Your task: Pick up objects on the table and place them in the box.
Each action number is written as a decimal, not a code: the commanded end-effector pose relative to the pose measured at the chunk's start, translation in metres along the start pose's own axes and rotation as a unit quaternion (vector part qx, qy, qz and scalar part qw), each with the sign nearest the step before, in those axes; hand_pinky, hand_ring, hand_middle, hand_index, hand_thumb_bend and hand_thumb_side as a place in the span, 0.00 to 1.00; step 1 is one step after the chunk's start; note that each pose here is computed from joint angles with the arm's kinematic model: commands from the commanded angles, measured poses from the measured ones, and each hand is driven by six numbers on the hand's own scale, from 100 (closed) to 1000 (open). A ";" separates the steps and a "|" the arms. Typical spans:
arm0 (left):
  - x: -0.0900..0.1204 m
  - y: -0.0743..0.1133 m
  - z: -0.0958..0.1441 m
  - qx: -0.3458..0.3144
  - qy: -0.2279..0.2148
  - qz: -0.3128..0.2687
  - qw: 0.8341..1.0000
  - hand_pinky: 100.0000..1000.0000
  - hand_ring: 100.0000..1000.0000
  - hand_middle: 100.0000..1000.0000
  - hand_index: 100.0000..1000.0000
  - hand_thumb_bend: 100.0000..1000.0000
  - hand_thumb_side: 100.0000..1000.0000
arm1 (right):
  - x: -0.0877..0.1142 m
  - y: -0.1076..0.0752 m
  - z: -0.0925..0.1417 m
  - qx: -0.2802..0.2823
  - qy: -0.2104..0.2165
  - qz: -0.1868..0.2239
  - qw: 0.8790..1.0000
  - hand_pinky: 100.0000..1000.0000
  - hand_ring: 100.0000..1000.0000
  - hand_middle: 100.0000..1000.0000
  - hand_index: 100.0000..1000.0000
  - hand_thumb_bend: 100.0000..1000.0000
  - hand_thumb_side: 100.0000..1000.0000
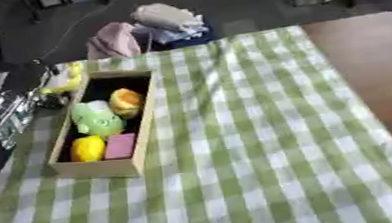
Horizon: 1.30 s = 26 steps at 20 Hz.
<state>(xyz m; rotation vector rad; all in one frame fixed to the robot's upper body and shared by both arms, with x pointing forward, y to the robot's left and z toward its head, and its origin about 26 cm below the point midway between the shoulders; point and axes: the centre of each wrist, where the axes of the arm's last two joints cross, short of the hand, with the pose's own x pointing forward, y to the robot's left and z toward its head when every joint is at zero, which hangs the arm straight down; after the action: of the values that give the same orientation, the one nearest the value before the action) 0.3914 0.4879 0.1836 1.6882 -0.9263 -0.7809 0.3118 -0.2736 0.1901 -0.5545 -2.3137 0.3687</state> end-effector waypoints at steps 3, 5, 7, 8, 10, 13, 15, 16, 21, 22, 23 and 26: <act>-0.009 0.031 -0.003 0.072 -0.003 0.014 0.997 0.53 0.38 0.37 0.54 0.17 0.00 | 0.000 -0.004 0.000 -0.003 0.000 0.007 1.000 0.53 0.51 0.51 0.73 0.00 0.33; -0.007 0.042 -0.001 0.085 -0.017 0.027 0.996 0.54 0.39 0.37 0.54 0.17 0.00 | -0.001 -0.004 0.001 -0.003 0.003 0.010 1.000 0.53 0.51 0.51 0.73 0.00 0.33; -0.004 0.055 0.003 0.100 -0.037 0.040 0.994 0.53 0.39 0.37 0.54 0.15 0.00 | -0.002 -0.005 0.002 -0.003 0.005 0.014 1.000 0.53 0.51 0.51 0.73 0.00 0.33; -0.002 0.064 0.006 0.108 -0.049 0.047 0.992 0.53 0.39 0.37 0.54 0.14 0.00 | -0.002 -0.006 0.003 -0.004 0.007 0.017 1.000 0.53 0.51 0.51 0.73 0.00 0.33; 0.004 0.081 0.014 0.121 -0.084 0.061 0.987 0.54 0.39 0.37 0.54 0.14 0.00 | -0.003 -0.007 0.004 -0.005 0.009 0.021 1.000 0.53 0.51 0.51 0.73 0.00 0.33; 0.021 0.104 0.034 0.133 -0.152 0.083 0.976 0.55 0.39 0.37 0.55 0.14 0.00 | -0.005 -0.009 0.005 -0.007 0.014 0.026 1.000 0.53 0.51 0.51 0.73 0.00 0.34; 0.036 0.116 0.050 0.131 -0.199 0.099 0.966 0.55 0.40 0.38 0.55 0.14 0.00 | -0.005 -0.009 0.005 -0.006 0.013 0.028 0.999 0.53 0.51 0.51 0.73 0.00 0.34; 0.043 0.120 0.058 0.128 -0.220 0.105 0.961 0.56 0.40 0.38 0.56 0.14 0.00 | -0.005 -0.009 0.005 -0.005 0.012 0.029 0.999 0.53 0.51 0.51 0.73 0.00 0.34; 0.075 0.124 0.092 0.092 -0.309 0.121 0.939 0.59 0.44 0.42 0.59 0.16 0.02 | -0.004 -0.006 0.002 0.011 0.005 0.028 1.000 0.53 0.51 0.51 0.73 0.00 0.35; 0.081 0.123 0.097 0.081 -0.323 0.120 0.935 0.60 0.45 0.42 0.59 0.16 0.03 | -0.004 -0.005 0.002 0.015 0.004 0.027 1.000 0.53 0.51 0.51 0.73 0.00 0.35; 0.086 0.120 0.101 0.069 -0.336 0.117 0.932 0.60 0.46 0.43 0.60 0.16 0.04 | -0.004 -0.004 0.001 0.018 0.003 0.026 0.999 0.53 0.51 0.51 0.73 0.00 0.35; 0.097 0.107 0.109 0.026 -0.358 0.106 0.927 0.61 0.47 0.45 0.61 0.17 0.05 | -0.004 -0.001 0.001 0.029 0.002 0.021 0.999 0.53 0.51 0.51 0.73 0.00 0.35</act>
<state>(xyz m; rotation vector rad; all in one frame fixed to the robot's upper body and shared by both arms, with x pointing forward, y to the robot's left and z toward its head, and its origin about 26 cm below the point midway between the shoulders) 0.3272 0.3373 0.2438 1.3062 -1.6101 -1.2237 0.3135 -0.2744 0.1796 -0.5622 -2.2648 0.4228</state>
